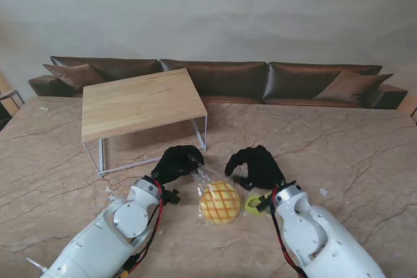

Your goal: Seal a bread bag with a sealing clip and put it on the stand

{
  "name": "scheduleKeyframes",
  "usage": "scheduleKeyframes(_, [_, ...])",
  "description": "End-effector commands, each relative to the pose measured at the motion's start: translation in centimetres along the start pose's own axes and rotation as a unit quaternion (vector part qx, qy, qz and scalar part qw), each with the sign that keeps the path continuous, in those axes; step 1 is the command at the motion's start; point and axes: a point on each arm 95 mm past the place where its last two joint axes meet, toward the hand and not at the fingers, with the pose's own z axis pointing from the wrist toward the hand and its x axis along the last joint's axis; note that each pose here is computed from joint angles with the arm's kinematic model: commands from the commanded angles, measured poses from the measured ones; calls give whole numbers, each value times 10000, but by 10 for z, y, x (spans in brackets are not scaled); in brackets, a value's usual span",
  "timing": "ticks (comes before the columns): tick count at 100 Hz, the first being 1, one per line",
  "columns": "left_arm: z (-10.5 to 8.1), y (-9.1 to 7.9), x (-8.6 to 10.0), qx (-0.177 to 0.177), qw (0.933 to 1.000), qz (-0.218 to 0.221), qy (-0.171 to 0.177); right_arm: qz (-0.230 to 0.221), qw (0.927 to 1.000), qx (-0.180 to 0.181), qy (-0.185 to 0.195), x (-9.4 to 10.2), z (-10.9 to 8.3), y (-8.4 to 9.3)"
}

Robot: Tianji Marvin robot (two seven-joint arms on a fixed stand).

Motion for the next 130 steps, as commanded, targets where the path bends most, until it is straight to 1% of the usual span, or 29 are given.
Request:
scheduleKeyframes(1, [-3,5,0,46,10000,21,50,-97,9998,169,46,-4,-17,2])
scheduleKeyframes(7, [-4,6,0,60,9998,164,133,-2,9997,232,41,-2,-22,6])
scheduleKeyframes(16, [-6,8,1,105,9992,296,232,465,9989,43,-63,4,-23,11])
scheduleKeyframes(24, [-9,10,1,132,9987,382,307,780,9963,-204,-301,8,-20,14])
scheduleKeyframes(30, [-10,12,2,171,9981,466,378,848,9945,-328,-517,9,-17,15])
scheduleKeyframes(33, [-11,12,2,173,9978,501,408,885,9937,-334,-594,9,-15,17])
scheduleKeyframes(36, [-12,12,3,181,9974,534,440,947,9934,-226,-613,8,-13,18])
scheduleKeyframes(44, [-13,13,4,210,9967,607,503,1107,9920,295,-534,4,-11,20])
scheduleKeyframes(48, [-14,13,4,229,9965,616,523,1032,9924,469,-487,1,-10,22])
scheduleKeyframes(57, [-15,13,6,265,9962,619,561,580,9958,572,-429,-7,-6,19])
scheduleKeyframes(60, [-16,14,6,280,9960,616,578,499,9959,633,-405,-9,-5,17])
scheduleKeyframes(68, [-16,14,8,286,9957,618,623,530,9948,777,-402,-13,-1,10])
scheduleKeyframes(76, [-18,15,10,277,9953,630,676,583,9941,806,-442,-17,4,2])
scheduleKeyframes(81, [-19,15,11,270,9952,621,707,622,9945,689,-490,-20,9,-3])
scheduleKeyframes(86, [-20,15,12,265,9950,607,742,764,9943,533,-527,-20,15,-8])
scheduleKeyframes(98, [-24,15,16,284,9944,580,831,1101,9910,514,-554,-23,27,-17])
scheduleKeyframes(105, [-26,15,19,295,9940,571,886,1292,9895,352,-536,-24,33,-23])
scheduleKeyframes(110, [-27,15,21,294,9935,585,929,1600,9857,167,-510,-24,37,-27])
scheduleKeyframes(118, [-29,14,23,314,9927,628,985,2153,9756,11,-427,-21,41,-32])
scheduleKeyframes(123, [-30,14,24,333,9924,636,1002,2330,9717,-57,-371,-20,43,-34])
scheduleKeyframes(130, [-31,12,24,322,9914,733,1035,2480,9679,-248,-308,-18,45,-36])
